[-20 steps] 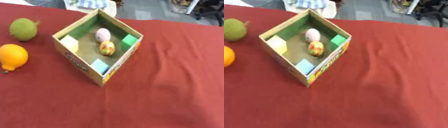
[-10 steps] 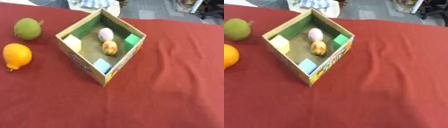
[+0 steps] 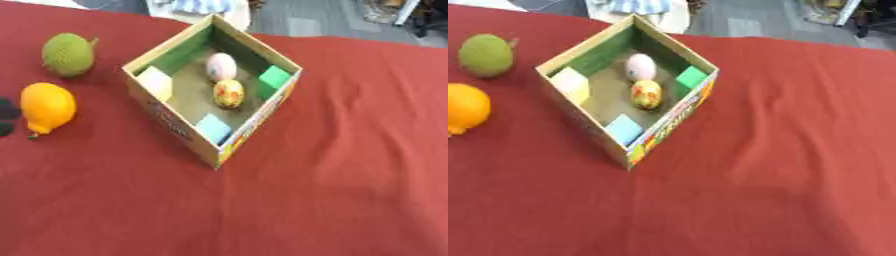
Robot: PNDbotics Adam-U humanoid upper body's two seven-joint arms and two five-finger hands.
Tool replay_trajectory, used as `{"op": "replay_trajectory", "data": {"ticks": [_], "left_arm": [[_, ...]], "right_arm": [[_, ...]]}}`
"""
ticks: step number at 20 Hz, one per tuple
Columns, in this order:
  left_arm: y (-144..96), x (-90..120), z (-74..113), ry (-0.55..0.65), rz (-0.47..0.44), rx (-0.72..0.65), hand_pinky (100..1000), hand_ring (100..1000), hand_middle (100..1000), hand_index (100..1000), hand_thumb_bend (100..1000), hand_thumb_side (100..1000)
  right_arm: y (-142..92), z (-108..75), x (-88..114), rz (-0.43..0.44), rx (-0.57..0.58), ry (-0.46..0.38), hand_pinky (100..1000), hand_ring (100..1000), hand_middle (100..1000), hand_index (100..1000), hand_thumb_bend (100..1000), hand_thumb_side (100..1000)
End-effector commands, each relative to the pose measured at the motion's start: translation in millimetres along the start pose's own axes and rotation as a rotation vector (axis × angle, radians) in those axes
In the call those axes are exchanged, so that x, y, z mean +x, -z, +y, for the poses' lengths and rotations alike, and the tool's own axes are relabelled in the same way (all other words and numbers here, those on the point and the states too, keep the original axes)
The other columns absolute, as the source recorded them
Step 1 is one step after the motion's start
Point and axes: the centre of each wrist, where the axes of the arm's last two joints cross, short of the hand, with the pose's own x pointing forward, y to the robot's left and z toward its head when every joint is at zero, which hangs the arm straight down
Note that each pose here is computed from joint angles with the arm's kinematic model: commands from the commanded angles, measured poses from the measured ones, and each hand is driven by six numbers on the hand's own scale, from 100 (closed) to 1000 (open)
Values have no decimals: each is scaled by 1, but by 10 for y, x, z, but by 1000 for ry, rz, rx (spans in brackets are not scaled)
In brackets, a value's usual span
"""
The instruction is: Pick up objects on the table and place them in the box.
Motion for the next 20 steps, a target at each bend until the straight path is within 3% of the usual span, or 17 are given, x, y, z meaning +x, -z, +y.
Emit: {"op": "replay_trajectory", "data": {"ticks": [1, 9, 20], "left_arm": [[47, -1, 142, 76, -6, -101, 919, 924, 873, 948, 100, 207], [219, 9, 259, 109, -10, -199, 932, 934, 887, 958, 120, 209], [398, 27, 386, 7, 123, -185, 941, 944, 896, 958, 100, 218]], "right_arm": [[78, -9, 47, -254, 350, -224, 1000, 100, 700, 807, 100, 531], [86, 20, 21, -248, 366, -220, 1000, 100, 696, 802, 100, 531], [66, 49, 2, -234, 377, -221, 1000, 100, 696, 800, 100, 530]]}}
